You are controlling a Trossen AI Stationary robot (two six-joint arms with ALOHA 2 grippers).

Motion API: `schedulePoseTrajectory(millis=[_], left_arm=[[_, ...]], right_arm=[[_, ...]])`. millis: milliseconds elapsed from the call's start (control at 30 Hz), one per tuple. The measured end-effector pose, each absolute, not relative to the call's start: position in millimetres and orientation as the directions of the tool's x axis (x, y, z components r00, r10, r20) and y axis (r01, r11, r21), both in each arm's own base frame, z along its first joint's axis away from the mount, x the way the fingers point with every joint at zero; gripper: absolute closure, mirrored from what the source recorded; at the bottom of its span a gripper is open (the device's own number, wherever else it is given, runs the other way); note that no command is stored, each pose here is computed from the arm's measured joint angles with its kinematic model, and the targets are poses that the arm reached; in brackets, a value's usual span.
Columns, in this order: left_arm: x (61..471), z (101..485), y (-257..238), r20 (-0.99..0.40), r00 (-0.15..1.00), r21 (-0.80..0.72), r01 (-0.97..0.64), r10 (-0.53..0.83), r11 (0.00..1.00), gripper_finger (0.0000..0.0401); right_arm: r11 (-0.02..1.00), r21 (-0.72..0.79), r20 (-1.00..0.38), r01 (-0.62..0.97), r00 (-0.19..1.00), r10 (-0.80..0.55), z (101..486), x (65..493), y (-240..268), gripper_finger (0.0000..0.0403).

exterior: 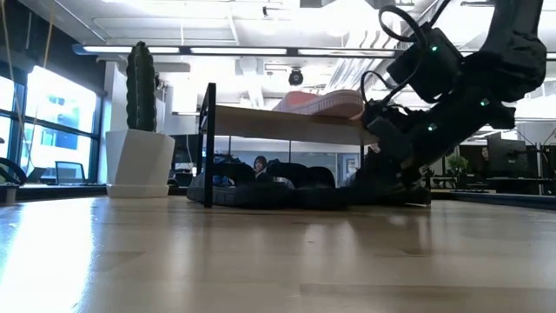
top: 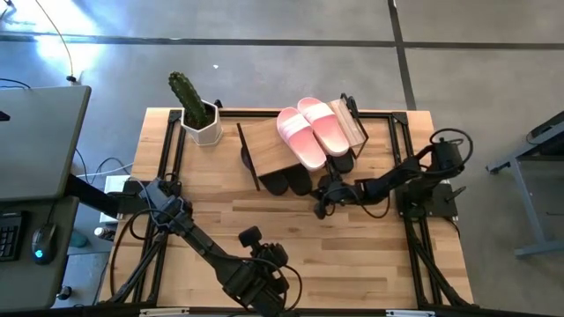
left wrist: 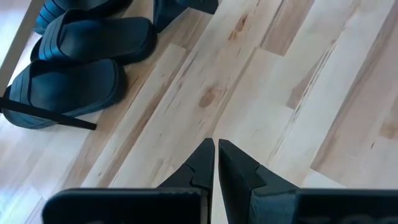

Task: Pick and place slides into the shelf
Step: Adjust the black slides under the shelf

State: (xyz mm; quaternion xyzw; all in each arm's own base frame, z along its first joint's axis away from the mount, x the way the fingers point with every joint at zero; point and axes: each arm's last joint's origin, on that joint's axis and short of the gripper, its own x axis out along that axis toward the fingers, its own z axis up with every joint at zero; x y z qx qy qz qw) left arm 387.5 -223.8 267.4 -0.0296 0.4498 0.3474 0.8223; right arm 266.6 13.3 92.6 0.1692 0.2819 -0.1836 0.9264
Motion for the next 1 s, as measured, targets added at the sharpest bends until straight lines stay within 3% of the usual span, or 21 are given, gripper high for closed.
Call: schedulePoseTrajectory(millis=[400, 1000], left_arm=[[383.4, 267.5, -230.7, -0.755, 0.367, 0.255, -0.599, 0.543, 0.759, 0.0389], [381.7, 267.5, -233.6, -0.752, 0.373, 0.198, -0.659, 0.544, 0.726, 0.0389]], right_arm=[[0.805, 0.215, -0.556, 0.553, 0.747, -0.365, 93.7, 269.8, 7.8, 0.0403], [0.793, 0.247, -0.550, 0.557, 0.755, -0.358, 94.7, 270.9, 1.6, 0.0403]])
